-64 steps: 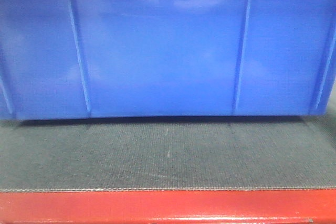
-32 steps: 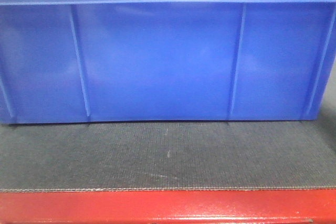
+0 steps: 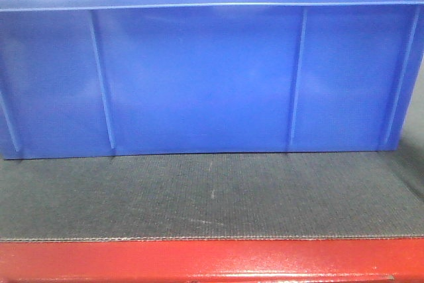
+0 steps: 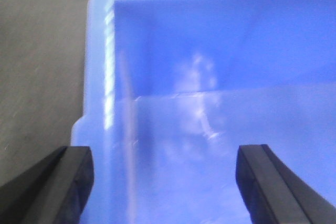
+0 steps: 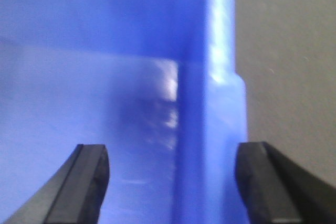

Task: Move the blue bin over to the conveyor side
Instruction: 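Lower the blue bin onto the conveyor belt with both grippers, then open both grippers and release the bin rims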

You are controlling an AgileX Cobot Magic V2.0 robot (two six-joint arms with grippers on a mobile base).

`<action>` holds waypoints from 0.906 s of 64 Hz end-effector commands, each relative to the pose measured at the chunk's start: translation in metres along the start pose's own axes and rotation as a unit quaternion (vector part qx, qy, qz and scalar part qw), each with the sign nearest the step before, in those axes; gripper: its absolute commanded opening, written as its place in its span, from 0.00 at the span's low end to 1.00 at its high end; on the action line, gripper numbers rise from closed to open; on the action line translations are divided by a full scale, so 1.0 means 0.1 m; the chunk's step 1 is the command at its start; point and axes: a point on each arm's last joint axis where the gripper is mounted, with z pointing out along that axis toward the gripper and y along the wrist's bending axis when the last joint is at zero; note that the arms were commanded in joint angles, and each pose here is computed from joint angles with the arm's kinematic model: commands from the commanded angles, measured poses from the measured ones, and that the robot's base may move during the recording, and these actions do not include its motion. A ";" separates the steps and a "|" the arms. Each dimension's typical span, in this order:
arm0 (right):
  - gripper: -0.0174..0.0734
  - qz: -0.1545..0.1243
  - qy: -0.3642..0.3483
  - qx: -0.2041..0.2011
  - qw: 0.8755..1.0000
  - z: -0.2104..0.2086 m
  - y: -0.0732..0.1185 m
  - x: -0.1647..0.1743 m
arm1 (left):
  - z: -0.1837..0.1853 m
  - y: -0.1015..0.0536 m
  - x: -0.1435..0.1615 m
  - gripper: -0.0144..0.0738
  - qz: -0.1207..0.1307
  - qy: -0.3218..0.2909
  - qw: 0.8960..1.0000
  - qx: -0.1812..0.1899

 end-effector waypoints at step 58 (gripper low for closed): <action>0.10 -0.060 -0.158 0.000 0.986 -1.57 -0.13 0.16 | -1.55 0.05 -0.16 0.14 -0.054 -0.117 0.990 0.055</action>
